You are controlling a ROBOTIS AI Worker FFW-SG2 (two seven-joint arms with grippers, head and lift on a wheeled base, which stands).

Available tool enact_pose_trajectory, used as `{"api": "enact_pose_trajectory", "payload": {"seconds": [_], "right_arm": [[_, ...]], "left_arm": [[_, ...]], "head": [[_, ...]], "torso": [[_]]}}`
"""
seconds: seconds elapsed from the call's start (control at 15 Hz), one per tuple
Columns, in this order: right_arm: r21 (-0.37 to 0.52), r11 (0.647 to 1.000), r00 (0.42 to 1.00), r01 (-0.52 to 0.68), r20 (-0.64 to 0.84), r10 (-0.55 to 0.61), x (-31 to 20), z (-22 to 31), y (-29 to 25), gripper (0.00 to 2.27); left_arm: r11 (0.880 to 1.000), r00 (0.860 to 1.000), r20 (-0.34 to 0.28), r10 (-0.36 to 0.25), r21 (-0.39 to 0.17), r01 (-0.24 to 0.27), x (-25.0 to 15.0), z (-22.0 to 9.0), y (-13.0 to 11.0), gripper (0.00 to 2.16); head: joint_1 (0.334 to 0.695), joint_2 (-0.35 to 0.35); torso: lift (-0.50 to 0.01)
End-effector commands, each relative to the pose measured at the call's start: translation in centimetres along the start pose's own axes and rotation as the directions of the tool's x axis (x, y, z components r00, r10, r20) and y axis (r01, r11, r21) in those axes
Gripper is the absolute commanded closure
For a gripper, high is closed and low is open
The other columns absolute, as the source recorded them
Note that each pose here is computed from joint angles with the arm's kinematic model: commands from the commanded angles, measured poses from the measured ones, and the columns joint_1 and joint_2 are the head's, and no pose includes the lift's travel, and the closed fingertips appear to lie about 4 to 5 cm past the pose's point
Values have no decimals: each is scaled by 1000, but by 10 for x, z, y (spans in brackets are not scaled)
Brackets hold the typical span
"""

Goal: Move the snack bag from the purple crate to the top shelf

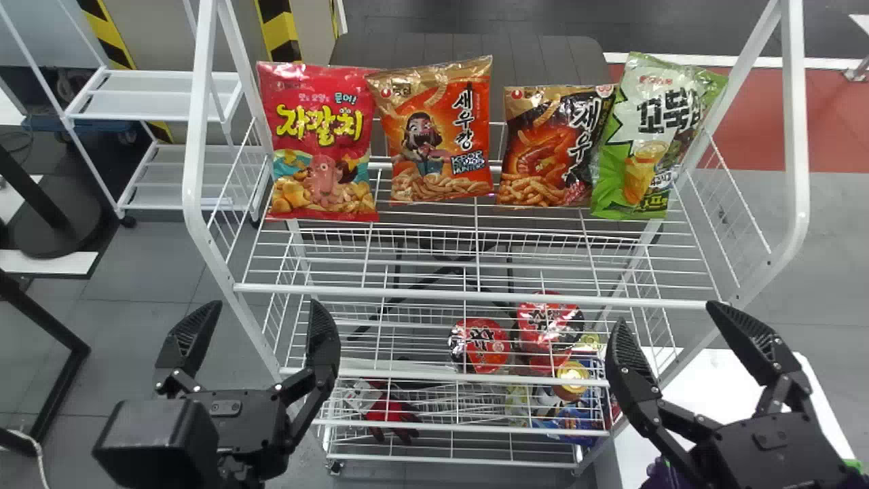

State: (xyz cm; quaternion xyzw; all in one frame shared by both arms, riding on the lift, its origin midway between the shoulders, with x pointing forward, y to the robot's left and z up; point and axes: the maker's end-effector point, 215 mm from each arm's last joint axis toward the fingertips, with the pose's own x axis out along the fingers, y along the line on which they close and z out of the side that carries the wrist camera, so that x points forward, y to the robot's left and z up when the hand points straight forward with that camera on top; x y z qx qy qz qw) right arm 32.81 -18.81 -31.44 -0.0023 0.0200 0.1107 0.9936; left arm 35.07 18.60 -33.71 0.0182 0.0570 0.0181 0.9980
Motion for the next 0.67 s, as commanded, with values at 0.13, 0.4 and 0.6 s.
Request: {"api": "enact_pose_trajectory", "payload": {"seconds": [0.13,0.4,0.6], "right_arm": [[-4,1000,1000,0,5,0,0,2,0,161],[-6,1000,1000,-1,5,1,0,1,1,161],[-8,1000,1000,-1,5,1,1,1,1,161]], "left_arm": [[1000,1000,8,0,-3,0,0,2,0,117],[1000,1000,12,3,-6,-3,-1,3,0,117],[1000,1000,21,5,-7,-5,-1,6,1,117]], "head": [[695,-4],[695,-2],[695,-2]], "torso": [[0],[0],[0]]}}
